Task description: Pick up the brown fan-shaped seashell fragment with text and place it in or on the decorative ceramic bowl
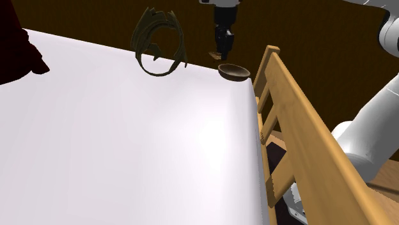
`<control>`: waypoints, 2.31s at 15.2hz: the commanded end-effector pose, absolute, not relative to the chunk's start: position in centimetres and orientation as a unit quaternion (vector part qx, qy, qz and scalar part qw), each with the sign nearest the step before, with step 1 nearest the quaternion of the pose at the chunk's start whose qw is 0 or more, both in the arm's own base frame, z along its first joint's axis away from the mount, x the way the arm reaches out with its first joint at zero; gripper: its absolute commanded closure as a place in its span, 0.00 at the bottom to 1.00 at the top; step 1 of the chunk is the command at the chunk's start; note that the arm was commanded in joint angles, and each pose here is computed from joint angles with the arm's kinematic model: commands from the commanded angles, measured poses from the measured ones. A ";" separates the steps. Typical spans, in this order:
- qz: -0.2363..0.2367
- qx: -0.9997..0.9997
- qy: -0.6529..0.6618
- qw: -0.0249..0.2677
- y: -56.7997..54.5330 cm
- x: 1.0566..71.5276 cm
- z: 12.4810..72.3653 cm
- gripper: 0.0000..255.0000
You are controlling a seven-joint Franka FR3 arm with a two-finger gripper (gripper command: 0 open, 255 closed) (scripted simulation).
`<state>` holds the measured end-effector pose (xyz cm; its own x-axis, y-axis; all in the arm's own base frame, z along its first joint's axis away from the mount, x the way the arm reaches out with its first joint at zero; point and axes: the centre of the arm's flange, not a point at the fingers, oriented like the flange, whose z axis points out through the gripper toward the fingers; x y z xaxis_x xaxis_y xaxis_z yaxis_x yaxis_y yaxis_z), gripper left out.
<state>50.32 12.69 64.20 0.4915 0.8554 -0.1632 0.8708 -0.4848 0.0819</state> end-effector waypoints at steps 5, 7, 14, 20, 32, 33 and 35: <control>-0.050 0.860 0.502 0.077 4.8 51.3 64.5 1.00; -0.050 0.860 0.502 0.077 2.2 51.6 64.5 1.00; -0.050 0.860 0.502 0.077 -4.0 52.4 63.7 1.00; -0.050 0.860 0.502 0.077 -4.0 52.4 60.5 1.00; -0.050 0.860 0.502 0.077 -4.0 52.4 56.7 1.00; -0.050 0.860 0.502 0.077 -4.0 52.4 56.7 1.00; -0.050 0.860 0.502 0.077 -4.0 52.4 56.7 0.00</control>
